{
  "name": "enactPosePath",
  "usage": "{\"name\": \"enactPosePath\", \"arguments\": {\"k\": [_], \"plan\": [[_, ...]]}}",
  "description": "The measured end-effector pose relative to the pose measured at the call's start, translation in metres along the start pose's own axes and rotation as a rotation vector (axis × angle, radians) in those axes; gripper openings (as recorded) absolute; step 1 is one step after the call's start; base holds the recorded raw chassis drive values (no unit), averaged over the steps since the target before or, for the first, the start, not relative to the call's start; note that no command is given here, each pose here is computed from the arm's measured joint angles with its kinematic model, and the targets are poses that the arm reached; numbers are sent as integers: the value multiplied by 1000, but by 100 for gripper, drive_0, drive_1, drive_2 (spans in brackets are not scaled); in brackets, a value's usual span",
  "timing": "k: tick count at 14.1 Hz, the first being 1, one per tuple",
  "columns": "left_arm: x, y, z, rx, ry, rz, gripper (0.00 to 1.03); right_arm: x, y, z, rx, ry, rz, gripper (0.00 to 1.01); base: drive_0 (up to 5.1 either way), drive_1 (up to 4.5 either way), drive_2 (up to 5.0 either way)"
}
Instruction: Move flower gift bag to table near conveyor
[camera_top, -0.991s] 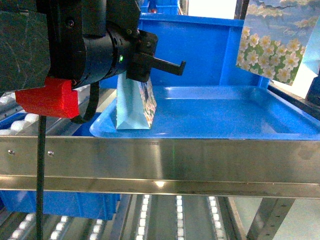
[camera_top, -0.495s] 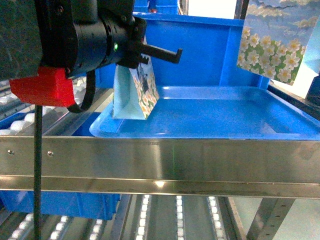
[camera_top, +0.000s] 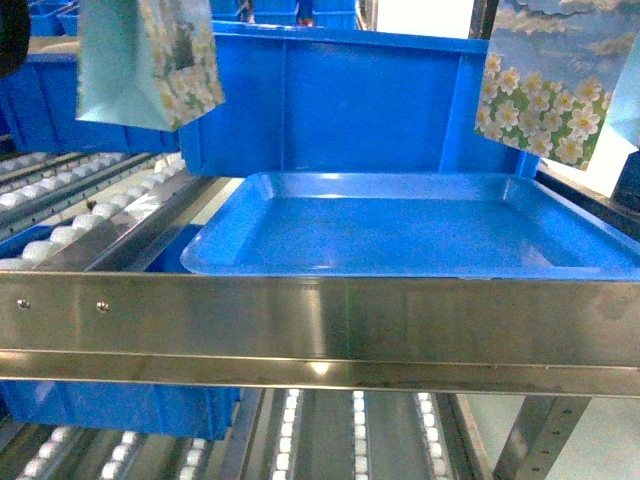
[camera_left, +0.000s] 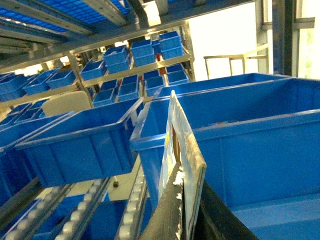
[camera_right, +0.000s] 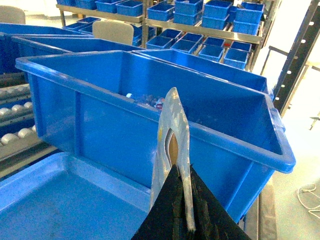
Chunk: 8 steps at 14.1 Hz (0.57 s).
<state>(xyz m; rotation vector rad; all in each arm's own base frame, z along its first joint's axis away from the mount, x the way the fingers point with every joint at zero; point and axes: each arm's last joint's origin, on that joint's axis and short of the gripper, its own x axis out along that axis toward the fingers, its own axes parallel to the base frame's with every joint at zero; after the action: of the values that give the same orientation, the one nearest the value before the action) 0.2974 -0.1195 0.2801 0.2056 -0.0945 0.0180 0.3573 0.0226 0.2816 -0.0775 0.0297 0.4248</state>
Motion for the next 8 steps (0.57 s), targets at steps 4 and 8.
{"name": "enactPosePath", "arguments": {"k": [4,8], "plan": [[-5,9,-9,20,36,32,2,0,0,0,0,1,0,2,0,0,0],[-5,8,-9,21,36,25,2,0,0,0,-1,-2,-2,2,-203,-159,379]]}}
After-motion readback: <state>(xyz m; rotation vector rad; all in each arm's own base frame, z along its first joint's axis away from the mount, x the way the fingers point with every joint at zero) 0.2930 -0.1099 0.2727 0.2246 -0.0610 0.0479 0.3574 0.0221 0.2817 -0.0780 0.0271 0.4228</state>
